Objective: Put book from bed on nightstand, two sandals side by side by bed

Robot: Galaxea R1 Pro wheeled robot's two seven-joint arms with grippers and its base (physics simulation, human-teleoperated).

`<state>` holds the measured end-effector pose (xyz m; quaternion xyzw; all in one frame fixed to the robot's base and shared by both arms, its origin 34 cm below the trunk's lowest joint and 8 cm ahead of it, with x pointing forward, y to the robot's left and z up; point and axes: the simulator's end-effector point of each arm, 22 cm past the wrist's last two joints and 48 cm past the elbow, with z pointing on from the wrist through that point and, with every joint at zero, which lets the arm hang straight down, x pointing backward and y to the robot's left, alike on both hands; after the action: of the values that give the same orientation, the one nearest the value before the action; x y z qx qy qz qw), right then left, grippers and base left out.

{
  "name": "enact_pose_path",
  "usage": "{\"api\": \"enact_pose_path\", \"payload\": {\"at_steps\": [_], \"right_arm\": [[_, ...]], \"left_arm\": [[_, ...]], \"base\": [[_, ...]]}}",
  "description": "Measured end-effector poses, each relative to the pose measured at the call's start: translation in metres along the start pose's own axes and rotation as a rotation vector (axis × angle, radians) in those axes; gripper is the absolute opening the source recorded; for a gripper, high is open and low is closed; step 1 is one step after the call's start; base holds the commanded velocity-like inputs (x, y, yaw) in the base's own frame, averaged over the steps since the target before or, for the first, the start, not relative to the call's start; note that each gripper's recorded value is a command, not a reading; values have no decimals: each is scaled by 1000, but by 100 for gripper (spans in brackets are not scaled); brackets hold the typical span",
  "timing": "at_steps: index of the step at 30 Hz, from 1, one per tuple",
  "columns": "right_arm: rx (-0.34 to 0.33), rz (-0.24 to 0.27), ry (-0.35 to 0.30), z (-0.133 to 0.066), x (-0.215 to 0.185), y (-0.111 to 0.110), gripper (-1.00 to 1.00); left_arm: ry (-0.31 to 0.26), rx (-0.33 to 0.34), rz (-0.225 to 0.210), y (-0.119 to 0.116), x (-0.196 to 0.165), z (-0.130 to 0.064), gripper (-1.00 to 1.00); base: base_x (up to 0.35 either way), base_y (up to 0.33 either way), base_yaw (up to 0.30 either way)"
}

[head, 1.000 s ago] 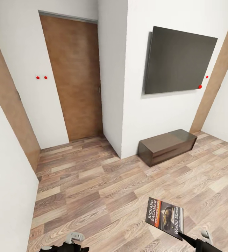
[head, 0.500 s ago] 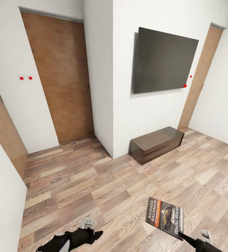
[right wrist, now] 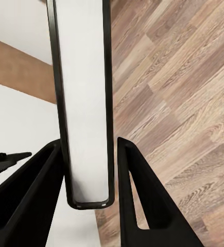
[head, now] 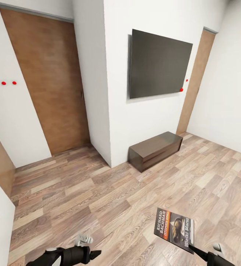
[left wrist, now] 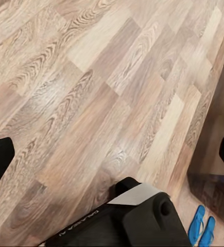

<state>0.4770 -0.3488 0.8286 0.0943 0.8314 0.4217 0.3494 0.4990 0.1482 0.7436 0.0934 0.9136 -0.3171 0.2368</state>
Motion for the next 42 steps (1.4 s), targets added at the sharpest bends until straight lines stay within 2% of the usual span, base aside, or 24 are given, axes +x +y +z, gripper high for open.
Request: {"api": "enact_pose_path", "payload": {"at_steps": [2, 8, 42], "right_arm": [[-2, 0, -2, 0, -1, 1, -100], [-3, 0, -2, 0, -1, 1, -100], [5, 0, 3, 0, 1, -1, -100]], "left_arm": [[22, -16, 36, 7, 8, -3, 100], [37, -22, 57, 10, 12, -5, 100], [35, -28, 53, 12, 12, -5, 100]], "base": [[0, 0, -193], [0, 0, -192], [0, 0, -194]]}}
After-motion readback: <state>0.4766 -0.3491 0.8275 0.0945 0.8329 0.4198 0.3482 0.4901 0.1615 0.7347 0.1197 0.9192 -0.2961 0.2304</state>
